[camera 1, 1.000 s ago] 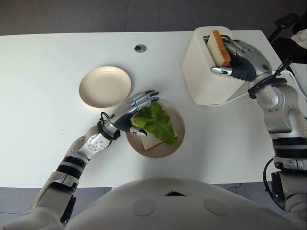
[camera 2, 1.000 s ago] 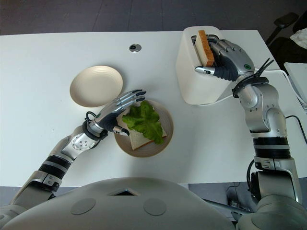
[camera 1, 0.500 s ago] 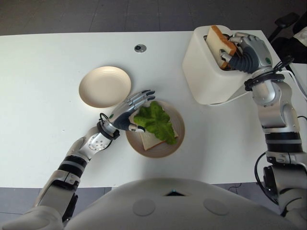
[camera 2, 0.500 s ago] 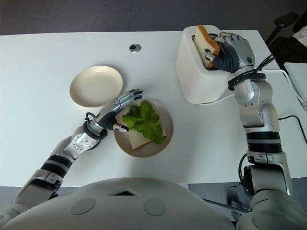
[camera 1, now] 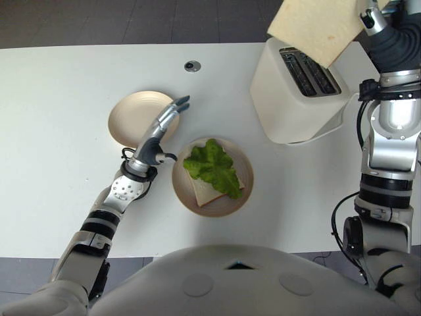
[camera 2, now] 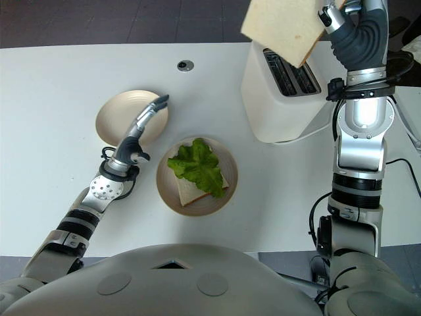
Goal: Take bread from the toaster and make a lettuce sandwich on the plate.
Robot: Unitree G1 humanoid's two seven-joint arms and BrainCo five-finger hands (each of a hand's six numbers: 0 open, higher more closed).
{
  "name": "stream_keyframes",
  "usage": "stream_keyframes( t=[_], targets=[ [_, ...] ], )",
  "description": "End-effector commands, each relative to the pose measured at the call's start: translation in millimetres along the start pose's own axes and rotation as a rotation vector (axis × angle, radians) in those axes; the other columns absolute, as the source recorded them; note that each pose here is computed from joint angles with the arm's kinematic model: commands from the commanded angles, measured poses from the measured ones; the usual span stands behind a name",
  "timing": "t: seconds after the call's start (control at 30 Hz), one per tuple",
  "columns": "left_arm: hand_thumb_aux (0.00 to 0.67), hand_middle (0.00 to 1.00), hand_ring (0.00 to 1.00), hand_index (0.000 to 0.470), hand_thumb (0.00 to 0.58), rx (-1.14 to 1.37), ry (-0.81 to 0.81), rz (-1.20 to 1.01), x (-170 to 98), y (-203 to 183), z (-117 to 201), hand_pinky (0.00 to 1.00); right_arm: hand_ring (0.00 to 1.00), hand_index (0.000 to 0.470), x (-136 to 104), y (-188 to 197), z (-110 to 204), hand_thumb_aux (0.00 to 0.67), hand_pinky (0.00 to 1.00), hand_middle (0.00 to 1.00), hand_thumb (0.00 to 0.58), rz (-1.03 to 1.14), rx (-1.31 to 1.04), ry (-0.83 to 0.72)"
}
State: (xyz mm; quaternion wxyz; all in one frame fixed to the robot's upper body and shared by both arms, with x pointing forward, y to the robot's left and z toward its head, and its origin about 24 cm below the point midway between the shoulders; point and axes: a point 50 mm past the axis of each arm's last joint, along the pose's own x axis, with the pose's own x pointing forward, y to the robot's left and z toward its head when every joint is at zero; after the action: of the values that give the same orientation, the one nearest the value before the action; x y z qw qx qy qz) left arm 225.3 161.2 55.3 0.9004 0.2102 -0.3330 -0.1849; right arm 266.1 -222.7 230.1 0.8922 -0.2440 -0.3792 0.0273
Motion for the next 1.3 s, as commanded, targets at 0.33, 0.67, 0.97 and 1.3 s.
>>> stream_keyframes(
  t=[0.33, 0.67, 0.97, 1.3],
  targets=[
    [0.000, 0.00, 0.00, 0.000, 0.000, -0.311, -0.095, 0.213, 3, 41, 21, 0.00, 1.00, 0.470, -68, 80, -23, 0.670, 1.00, 1.00, 0.580, 0.787, 0.617, 0.265],
    [0.000, 0.00, 0.00, 0.000, 0.000, -0.533, -0.257, -0.191, -10, 8, 75, 0.00, 1.00, 0.470, -125, 160, -59, 0.670, 1.00, 1.00, 0.580, 0.887, 0.725, 0.546],
    [0.000, 0.00, 0.00, 0.000, 0.000, -0.280, -0.015, -0.684, -40, -51, 44, 0.00, 1.00, 0.470, -148, 174, -72, 0.670, 1.00, 1.00, 0.580, 1.009, 0.446, 0.590],
    [0.000, 0.00, 0.00, 0.000, 0.000, 0.003, 0.244, -0.962, -78, -80, -3, 0.00, 0.99, 0.052, -129, 171, -51, 0.074, 0.99, 0.99, 0.120, 0.934, 0.339, 0.411]
  ],
)
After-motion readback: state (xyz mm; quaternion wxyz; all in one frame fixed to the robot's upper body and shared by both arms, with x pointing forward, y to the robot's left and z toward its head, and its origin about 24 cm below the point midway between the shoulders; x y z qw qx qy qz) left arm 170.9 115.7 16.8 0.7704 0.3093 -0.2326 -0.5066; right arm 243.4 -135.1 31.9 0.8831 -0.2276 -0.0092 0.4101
